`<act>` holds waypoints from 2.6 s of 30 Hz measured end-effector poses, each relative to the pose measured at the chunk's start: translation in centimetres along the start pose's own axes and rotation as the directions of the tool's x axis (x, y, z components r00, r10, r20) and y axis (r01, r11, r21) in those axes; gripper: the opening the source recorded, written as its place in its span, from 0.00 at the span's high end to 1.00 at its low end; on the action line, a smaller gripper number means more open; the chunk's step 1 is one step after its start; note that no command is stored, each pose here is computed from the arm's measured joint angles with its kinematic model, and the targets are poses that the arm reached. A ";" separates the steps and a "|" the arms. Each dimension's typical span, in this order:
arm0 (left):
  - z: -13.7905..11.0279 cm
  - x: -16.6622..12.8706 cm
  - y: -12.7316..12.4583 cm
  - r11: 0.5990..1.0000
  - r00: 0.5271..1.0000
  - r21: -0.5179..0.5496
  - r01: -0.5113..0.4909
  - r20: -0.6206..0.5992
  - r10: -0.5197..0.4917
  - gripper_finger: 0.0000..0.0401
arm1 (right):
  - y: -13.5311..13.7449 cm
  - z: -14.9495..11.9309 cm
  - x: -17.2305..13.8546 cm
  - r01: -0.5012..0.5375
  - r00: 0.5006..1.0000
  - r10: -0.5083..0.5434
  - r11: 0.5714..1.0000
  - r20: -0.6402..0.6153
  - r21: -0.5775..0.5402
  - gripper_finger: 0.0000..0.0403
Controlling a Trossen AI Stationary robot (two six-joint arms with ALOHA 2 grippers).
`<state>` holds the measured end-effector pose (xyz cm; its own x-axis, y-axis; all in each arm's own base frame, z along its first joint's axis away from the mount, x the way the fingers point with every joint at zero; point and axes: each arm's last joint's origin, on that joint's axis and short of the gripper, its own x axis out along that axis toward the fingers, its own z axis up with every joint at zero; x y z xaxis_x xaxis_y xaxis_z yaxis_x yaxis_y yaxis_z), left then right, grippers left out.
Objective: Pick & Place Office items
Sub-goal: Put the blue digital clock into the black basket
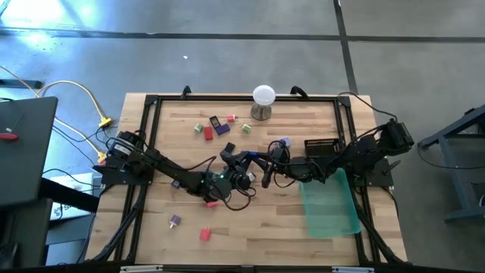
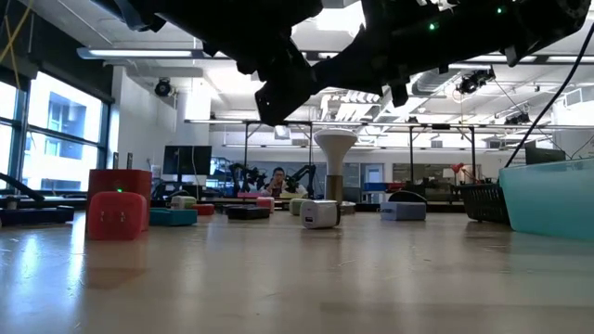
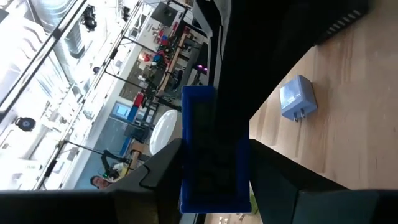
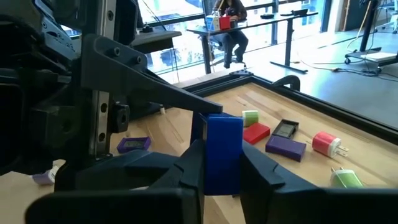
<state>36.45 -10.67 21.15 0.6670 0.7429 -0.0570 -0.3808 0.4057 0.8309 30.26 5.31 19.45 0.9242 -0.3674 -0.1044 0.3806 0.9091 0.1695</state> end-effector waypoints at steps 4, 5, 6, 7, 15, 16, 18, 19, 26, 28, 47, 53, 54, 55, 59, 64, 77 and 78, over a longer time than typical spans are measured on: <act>0.1 -0.4 -0.1 1.000 1.000 0.001 -0.004 -0.001 0.004 0.61 | 0.0 -0.1 0.0 -0.006 1.000 0.006 1.000 -0.007 -0.009 0.87; 0.2 -0.6 -0.2 1.000 1.000 0.009 -0.005 -0.002 0.005 0.61 | 0.0 -0.1 0.0 -0.009 1.000 0.009 1.000 -0.008 -0.010 0.87; 0.2 -0.8 -0.2 1.000 1.000 0.015 -0.003 0.002 0.003 0.61 | 0.0 -0.1 0.0 -0.011 1.000 0.011 1.000 -0.009 -0.011 0.87; 0.3 -1.1 -0.3 1.000 1.000 0.018 0.000 0.008 0.000 0.61 | 0.1 -0.1 0.0 -0.012 1.000 0.012 1.000 -0.010 -0.013 0.87; 0.6 -1.8 -0.4 0.997 1.000 0.072 -0.011 0.005 0.011 0.61 | 0.3 -0.1 -0.1 -0.016 1.000 0.016 0.999 -0.011 -0.041 0.88; 0.6 -1.8 -0.4 0.998 1.000 0.069 -0.012 0.004 0.011 0.61 | 0.3 -0.1 -0.1 -0.015 1.000 0.014 0.999 -0.010 -0.044 0.88; 0.6 -1.8 -0.4 0.998 1.000 0.062 -0.011 0.005 0.010 0.61 | 0.3 -0.1 -0.2 -0.009 1.000 0.008 0.999 -0.010 -0.045 0.88; 0.6 -1.8 -0.4 0.998 1.000 0.064 -0.009 0.007 0.009 0.61 | 0.3 -0.1 -0.2 -0.007 1.000 0.007 0.999 -0.010 -0.045 0.88; 0.6 -1.8 -0.4 0.997 1.000 0.077 -0.009 0.007 0.009 0.61 | 0.3 -0.1 -0.2 -0.006 1.000 0.005 0.999 -0.011 -0.046 0.88; 0.6 -1.8 -0.4 0.997 1.000 0.083 -0.010 0.006 0.009 0.59 | 0.3 -0.1 -0.2 -0.006 1.000 0.005 0.999 -0.012 -0.047 0.88; 0.9 -3.3 -0.7 0.985 1.000 0.172 -0.014 0.014 0.012 0.40 | 0.4 -0.2 -0.9 0.077 0.996 -0.080 0.991 -0.029 -0.108 0.88; 1.0 -3.6 -0.7 0.985 1.000 0.174 -0.019 0.009 0.018 0.40 | 0.7 0.6 -3.0 0.182 0.981 -0.191 0.970 -0.044 -0.163 0.88; 0.9 -3.5 -0.7 0.984 1.000 0.175 -0.021 0.004 0.021 0.40 | 0.7 0.7 -3.4 0.202 0.976 -0.214 0.964 -0.051 -0.174 0.88; 0.9 -3.4 -0.7 0.983 1.000 0.180 -0.021 0.000 0.022 0.40 | 0.6 0.9 -3.9 0.220 0.971 -0.232 0.960 -0.055 -0.176 0.88; 0.7 -3.0 -0.6 0.981 0.999 0.193 -0.033 -0.025 0.038 0.41 | -0.1 1.5 -5.7 0.293 0.946 -0.310 0.942 -0.091 -0.161 0.88; 0.5 -2.5 -0.4 0.980 0.995 0.190 -0.058 -0.064 0.071 0.42 | -1.8 1.8 -8.0 0.369 0.908 -0.382 0.924 -0.175 -0.100 0.88; 0.1 -1.8 -0.1 0.974 0.984 0.205 -0.096 -0.127 0.124 0.42 | -6.2 2.1 -13.3 0.524 0.778 -0.457 0.851 -0.431 0.043 0.88; 0.1 -1.8 -0.1 0.973 0.984 0.212 -0.097 -0.130 0.126 0.42 | -6.3 2.2 -13.7 0.523 0.776 -0.448 0.851 -0.444 0.057 0.88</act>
<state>35.32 -12.12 21.19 0.5251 0.8508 -0.0232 -0.2992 0.2100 0.9308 15.29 4.21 21.94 0.5325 -0.6049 -0.5921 0.8087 0.5700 0.1450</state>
